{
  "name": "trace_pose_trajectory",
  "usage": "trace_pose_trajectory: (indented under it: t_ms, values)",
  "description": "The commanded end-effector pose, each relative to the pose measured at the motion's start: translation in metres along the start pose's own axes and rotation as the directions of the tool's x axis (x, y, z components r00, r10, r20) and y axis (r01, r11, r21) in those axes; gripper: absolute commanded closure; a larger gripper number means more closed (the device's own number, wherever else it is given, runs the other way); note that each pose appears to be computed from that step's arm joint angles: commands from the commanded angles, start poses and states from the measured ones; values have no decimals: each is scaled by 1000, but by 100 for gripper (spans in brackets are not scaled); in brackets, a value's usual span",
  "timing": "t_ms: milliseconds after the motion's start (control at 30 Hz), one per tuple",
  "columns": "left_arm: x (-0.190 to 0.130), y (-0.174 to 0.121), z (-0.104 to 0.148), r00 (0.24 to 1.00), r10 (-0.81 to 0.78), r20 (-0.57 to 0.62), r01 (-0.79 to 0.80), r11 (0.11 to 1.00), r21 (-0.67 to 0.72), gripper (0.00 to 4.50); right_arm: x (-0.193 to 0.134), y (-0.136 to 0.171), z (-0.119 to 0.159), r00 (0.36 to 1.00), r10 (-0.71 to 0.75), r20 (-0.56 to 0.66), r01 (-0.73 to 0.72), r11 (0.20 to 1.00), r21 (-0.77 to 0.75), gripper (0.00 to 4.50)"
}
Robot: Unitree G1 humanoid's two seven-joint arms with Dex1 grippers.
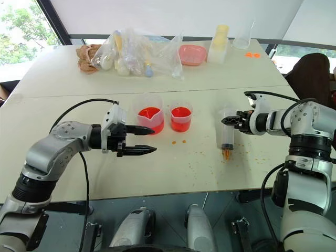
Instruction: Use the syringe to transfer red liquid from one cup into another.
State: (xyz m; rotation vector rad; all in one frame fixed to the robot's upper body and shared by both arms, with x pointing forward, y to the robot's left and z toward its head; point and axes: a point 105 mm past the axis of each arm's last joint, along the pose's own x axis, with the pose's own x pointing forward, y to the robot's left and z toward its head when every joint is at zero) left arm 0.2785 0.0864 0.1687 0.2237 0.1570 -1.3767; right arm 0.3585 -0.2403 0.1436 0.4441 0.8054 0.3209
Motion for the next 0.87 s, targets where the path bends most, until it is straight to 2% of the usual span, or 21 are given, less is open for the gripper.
trace_pose_trajectory:
  t_ms: [33, 133, 300, 500, 567, 667, 800, 867]
  values:
    - [-2, 2, 6, 1000, 25, 18, -26, 999, 40, 136, -4, -9, 5, 999, -49, 17, 49, 999, -22, 164]
    - [-1, 6, 4, 999, 49, 10, -49, 997, 54, 136, -4, -10, 5, 999, -48, 18, 48, 999, -26, 3]
    - [0, 8, 6, 998, 57, 29, -58, 997, 56, 136, -7, -13, 5, 997, -65, 30, 67, 996, -58, 3]
    - [-12, 32, 5, 976, 216, 36, -218, 974, 58, 136, -36, 4, 4, 995, 26, 92, 8, 937, -350, 3]
    - [-16, 34, 5, 970, 240, 48, -242, 970, 36, 136, -44, 7, 0, 994, 49, 95, -10, 928, -373, 3]
    - [-34, 33, 12, 943, 309, 126, -302, 950, -71, 136, -67, 10, -7, 988, 91, 124, -27, 898, -440, 3]
    - [-65, 37, 14, 860, 477, 183, -445, 875, -191, 136, -102, 26, -1, 920, 242, 308, -55, 858, -511, 3]
    - [-77, 38, 12, 818, 548, 176, -510, 832, -220, 136, -111, 28, -3, 880, 269, 392, -4, 828, -561, 3]
